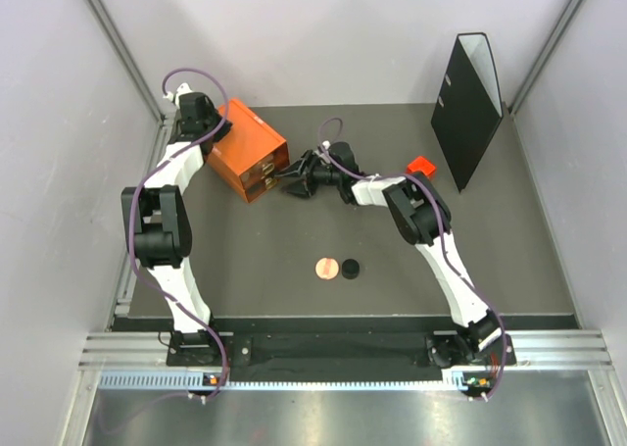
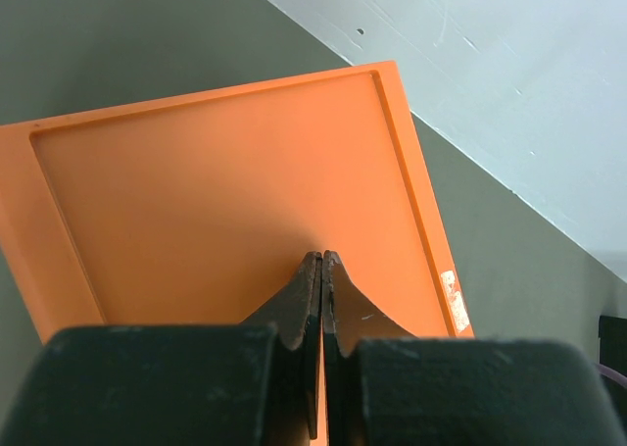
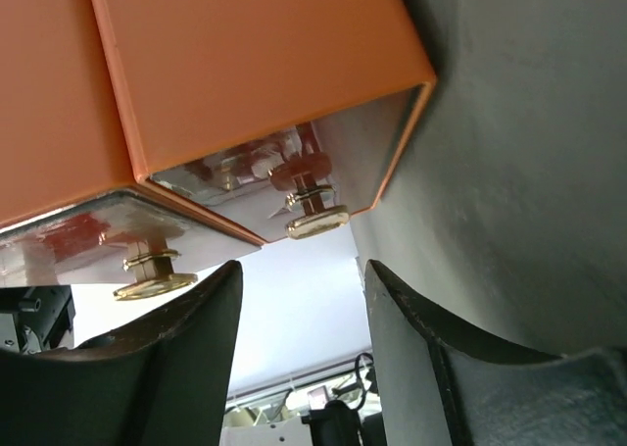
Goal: Organize the makeup
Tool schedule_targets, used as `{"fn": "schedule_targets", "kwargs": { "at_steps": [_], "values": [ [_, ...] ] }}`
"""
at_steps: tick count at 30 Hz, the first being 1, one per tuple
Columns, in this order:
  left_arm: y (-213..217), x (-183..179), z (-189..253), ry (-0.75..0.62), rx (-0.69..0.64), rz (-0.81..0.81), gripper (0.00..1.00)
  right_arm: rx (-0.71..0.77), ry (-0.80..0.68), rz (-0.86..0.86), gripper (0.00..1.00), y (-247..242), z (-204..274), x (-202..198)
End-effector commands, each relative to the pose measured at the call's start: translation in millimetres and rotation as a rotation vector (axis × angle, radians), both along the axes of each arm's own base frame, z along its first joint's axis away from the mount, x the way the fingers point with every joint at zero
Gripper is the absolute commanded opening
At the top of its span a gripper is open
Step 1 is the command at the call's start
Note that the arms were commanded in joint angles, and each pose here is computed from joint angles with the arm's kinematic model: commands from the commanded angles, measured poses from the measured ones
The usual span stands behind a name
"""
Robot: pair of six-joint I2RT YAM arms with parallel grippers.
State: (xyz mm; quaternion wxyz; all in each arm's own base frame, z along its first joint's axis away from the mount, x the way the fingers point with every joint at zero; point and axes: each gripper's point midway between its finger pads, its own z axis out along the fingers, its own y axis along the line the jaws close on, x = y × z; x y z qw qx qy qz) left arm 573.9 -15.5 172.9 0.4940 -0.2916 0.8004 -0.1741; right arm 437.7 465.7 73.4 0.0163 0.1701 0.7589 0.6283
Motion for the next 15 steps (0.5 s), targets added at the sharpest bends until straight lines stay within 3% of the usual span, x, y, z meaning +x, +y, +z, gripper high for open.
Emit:
{"fn": "schedule_targets", "kwargs": {
  "at_steps": [1,15],
  "values": [
    [6,-68,-136,0.454,0.026,0.007,0.00,-0.013,0.081,0.009,0.54,12,-28,-5],
    [4,-70,-137,0.454,0.017,0.007,0.00,-0.133,0.095,0.021,0.47,20,-48,-4]
  ]
}}
